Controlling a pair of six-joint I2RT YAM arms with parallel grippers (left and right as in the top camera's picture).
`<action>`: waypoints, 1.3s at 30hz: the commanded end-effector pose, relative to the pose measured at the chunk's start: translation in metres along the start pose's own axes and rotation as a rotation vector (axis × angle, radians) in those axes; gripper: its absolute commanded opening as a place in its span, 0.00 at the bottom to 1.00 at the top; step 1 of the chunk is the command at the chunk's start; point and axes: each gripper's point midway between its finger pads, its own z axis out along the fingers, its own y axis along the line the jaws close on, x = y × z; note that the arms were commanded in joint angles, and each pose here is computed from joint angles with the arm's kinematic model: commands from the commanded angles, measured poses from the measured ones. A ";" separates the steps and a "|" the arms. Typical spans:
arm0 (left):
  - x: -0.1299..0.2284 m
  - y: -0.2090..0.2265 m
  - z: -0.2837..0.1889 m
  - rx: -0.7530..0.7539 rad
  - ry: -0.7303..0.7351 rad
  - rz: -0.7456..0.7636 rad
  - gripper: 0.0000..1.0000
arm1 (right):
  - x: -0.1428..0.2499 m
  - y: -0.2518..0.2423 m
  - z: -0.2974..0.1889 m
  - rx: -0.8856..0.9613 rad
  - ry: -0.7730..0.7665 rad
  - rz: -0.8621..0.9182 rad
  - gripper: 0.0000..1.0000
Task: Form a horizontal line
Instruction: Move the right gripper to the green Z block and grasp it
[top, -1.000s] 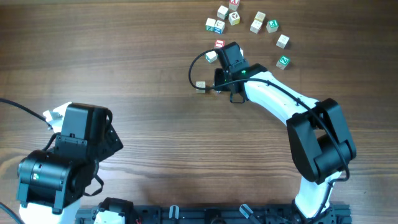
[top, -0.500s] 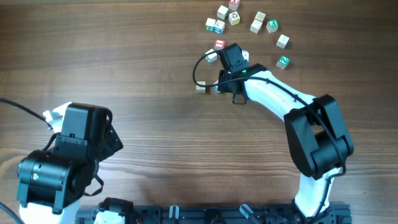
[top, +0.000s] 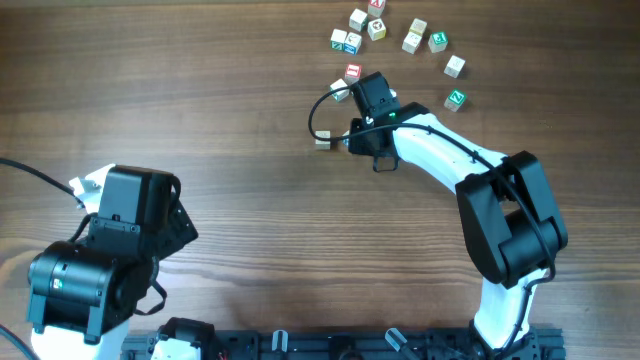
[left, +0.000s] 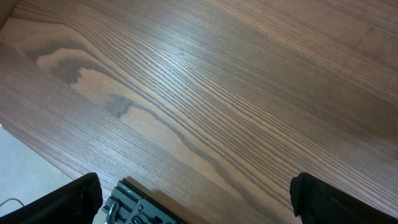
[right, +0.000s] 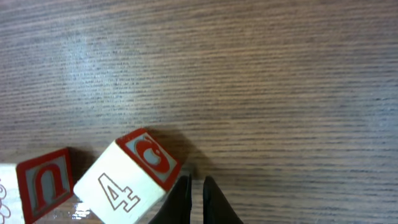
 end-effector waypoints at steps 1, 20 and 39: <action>-0.001 0.004 0.000 -0.014 -0.012 -0.030 1.00 | 0.011 0.016 0.002 -0.089 0.067 -0.003 0.07; -0.001 0.004 0.000 -0.014 -0.012 -0.030 1.00 | 0.007 0.039 -0.001 -0.213 0.073 0.050 0.08; -0.001 0.004 0.000 -0.014 -0.012 -0.030 1.00 | -0.058 -0.041 -0.143 0.178 -0.364 0.147 0.86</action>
